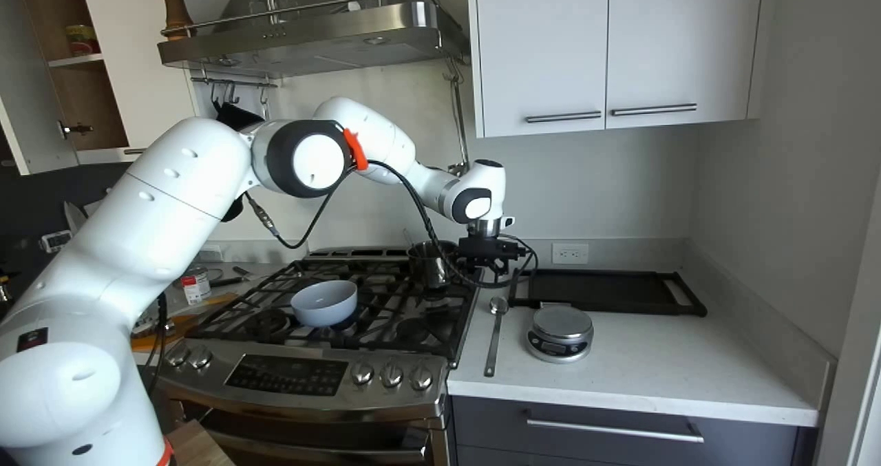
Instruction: Put the serving spoon on the stove
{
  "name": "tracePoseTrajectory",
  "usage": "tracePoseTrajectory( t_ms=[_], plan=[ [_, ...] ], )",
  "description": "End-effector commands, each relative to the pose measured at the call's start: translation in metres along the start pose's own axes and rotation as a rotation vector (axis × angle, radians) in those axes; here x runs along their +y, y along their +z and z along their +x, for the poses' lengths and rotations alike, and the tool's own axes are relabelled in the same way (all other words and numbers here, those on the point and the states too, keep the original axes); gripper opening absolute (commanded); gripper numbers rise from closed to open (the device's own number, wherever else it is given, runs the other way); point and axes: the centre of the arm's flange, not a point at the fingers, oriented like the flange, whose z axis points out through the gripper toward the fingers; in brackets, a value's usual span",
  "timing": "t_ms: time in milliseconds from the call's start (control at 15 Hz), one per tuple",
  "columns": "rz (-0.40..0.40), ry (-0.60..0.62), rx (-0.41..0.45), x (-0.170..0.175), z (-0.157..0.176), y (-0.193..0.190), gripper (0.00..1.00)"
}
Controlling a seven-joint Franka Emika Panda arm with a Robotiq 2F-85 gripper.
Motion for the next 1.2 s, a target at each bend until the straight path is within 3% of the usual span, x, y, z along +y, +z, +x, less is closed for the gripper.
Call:
tracePoseTrajectory(
  t_ms=[0,133,533,1133],
  plan=[
    [-0.036,0.193,-0.033,0.006,0.004,0.004,1.00],
    [-0.047,0.302,-0.049,0.010,0.002,0.003,1.00],
    [0.043,0.617,-0.028,0.022,-0.006,0.028,1.00],
    [0.240,0.938,0.168,0.050,-0.012,0.070,1.00]
  ],
)
